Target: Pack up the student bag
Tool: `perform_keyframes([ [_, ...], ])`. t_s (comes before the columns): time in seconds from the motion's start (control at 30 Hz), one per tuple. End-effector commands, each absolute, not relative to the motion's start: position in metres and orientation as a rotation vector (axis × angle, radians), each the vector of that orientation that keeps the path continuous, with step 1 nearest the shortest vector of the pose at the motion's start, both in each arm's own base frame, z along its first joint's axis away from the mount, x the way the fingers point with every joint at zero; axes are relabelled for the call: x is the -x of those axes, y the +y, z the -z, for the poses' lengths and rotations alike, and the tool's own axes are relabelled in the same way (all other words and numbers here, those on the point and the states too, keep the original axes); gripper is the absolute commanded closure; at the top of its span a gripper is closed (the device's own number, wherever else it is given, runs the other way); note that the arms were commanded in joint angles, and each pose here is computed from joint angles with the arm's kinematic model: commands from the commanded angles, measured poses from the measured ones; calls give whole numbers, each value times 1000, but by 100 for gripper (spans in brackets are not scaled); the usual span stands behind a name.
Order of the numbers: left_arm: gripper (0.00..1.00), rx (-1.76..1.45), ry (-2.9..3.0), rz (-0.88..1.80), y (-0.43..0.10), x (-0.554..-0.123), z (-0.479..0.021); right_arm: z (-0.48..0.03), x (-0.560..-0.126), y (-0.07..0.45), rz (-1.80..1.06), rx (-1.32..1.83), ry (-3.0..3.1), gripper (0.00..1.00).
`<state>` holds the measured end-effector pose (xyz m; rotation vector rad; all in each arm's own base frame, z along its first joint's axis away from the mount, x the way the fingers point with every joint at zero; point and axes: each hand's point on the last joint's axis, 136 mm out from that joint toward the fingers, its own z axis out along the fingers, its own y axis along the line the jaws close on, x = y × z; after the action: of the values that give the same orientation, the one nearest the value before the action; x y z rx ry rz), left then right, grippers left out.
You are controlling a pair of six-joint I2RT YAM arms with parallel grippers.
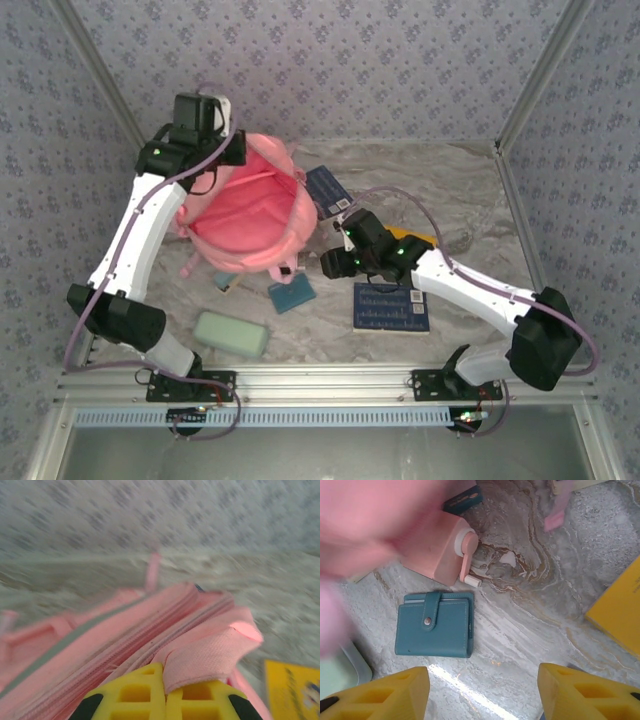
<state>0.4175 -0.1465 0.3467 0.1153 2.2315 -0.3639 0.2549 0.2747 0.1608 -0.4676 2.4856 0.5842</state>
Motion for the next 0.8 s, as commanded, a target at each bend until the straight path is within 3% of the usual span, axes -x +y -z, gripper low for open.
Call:
perform_keyframes([
  [0.0, 100, -164, 2272, 639, -184, -394, -340, -188, -264, 278, -622, 396, 2440, 39],
  [0.13, 100, -261, 2308, 649, -200, -378, -330, -219, -280, 287, -762, 293, 2365, 37],
  [0.53, 99, -365, 2394, 646, -213, -361, -304, -227, -391, 378, -1336, -130, 2263, 54],
  [0.67, 90, -405, 2419, 568, -210, -356, -295, -230, -421, 408, -1521, -261, 2184, 58],
  [0.77, 75, -433, 2436, 478, -205, -352, -284, -229, -430, 423, -1608, -321, 2142, 58],
])
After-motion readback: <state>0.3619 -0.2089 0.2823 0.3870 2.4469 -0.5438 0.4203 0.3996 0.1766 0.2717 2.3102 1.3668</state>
